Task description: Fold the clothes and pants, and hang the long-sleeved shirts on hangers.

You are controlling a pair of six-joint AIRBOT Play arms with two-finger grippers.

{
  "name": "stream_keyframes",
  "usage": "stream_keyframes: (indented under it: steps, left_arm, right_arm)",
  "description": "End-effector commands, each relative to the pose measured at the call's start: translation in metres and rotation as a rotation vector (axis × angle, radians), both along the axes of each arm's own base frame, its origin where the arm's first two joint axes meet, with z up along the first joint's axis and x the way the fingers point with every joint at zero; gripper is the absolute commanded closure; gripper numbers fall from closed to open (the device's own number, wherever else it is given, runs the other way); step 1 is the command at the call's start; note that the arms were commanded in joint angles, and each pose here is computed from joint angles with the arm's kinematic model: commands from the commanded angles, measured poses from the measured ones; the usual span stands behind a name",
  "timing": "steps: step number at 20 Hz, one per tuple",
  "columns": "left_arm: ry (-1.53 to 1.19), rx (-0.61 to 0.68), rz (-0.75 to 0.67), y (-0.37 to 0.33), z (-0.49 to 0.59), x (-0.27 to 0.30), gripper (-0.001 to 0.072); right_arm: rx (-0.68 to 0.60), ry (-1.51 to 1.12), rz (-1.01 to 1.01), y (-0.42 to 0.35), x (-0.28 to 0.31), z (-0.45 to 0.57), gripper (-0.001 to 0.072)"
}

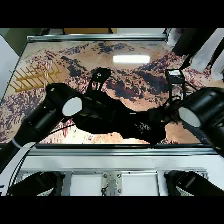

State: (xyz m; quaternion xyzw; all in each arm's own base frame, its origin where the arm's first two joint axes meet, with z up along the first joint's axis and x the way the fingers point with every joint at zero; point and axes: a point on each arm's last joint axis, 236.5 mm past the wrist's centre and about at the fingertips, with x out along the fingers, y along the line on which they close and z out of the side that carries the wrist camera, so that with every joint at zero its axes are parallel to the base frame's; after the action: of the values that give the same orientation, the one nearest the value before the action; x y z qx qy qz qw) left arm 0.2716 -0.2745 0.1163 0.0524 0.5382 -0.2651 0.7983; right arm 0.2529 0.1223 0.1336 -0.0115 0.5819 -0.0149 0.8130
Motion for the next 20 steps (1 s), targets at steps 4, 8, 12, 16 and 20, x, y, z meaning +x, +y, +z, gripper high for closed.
stream_keyframes:
  steps: [4, 8, 12, 16, 20]
  left_arm:
    - [0.12, -0.02, 0.02, 0.016, -0.032, -0.045, 0.0687]
    - [0.218, -0.114, 0.076, 0.001, -0.059, -0.044, 0.0688]
    - [0.21, -0.104, 0.063, -0.004, -0.06, -0.023, 0.0688]
    - [0.143, -0.159, 0.118, 0.001, -0.036, 0.01, 0.0688]
    - [0.114, -0.172, 0.133, 0.007, -0.031, 0.022, 0.0687]
  right_arm:
    - [0.073, 0.128, 0.091, 0.019, -0.036, 0.005, 0.068]
    - [0.08, 0.119, 0.096, 0.029, -0.023, -0.004, 0.0679]
    - [0.064, 0.14, 0.094, 0.03, -0.021, -0.011, 0.0679]
    - [0.008, 0.099, 0.067, 0.016, -0.011, -0.009, 0.0679]
    - [0.021, 0.057, 0.071, 0.021, 0.001, -0.008, 0.0679]
